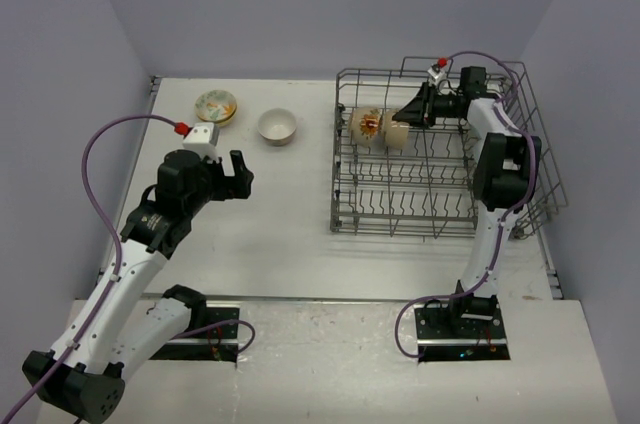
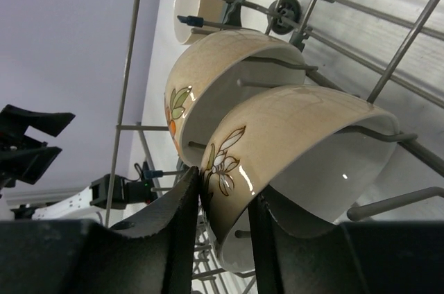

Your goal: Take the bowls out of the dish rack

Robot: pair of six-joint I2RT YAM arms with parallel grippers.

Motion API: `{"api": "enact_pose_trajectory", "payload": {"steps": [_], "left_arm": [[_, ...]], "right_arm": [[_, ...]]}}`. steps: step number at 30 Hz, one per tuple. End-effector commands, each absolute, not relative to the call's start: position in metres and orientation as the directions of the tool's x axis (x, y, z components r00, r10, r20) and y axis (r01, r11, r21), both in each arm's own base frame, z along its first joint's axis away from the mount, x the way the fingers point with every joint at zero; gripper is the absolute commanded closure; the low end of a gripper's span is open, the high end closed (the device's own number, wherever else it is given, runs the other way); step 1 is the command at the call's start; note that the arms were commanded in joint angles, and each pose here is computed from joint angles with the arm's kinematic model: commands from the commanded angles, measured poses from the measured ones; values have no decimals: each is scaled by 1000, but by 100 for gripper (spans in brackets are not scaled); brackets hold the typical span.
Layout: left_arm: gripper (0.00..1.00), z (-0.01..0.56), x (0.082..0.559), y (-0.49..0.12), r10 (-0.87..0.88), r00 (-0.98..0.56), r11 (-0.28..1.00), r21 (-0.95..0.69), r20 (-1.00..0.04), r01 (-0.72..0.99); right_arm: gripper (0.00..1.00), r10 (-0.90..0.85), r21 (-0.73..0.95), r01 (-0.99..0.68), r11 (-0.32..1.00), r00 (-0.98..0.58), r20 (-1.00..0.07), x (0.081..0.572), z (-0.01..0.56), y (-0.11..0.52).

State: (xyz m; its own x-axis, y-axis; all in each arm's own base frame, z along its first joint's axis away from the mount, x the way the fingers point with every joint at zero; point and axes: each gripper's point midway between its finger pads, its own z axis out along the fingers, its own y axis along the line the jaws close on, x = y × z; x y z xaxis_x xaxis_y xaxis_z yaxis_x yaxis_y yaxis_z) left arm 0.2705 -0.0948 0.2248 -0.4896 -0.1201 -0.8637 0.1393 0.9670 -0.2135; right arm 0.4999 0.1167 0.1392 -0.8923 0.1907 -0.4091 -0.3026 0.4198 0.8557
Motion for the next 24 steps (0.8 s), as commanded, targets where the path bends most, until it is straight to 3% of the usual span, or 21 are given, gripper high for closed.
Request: {"api": "enact_pose_trajectory", "payload": {"steps": [1,8,13,24], "left_arm": [[0,235,277,-95,-118,-445,964,-210,-888,161],[0,234,277,-94,-119,-448,964,-211,-886,161],[0,234,277,-93,-121,-447,964,-212,-886,159],[0,235,278,-91,-126,-444,965,-213,-887,154]], "right_arm": [[70,174,858,-348,378,-884,-435,500,151,122],[83,173,856,-372,360,-875,-453,499,166,122],[99,175,867,-386,314,-874,-453,496,174,121],[100,167,856,-472,209,-846,-507,483,220,126]]}}
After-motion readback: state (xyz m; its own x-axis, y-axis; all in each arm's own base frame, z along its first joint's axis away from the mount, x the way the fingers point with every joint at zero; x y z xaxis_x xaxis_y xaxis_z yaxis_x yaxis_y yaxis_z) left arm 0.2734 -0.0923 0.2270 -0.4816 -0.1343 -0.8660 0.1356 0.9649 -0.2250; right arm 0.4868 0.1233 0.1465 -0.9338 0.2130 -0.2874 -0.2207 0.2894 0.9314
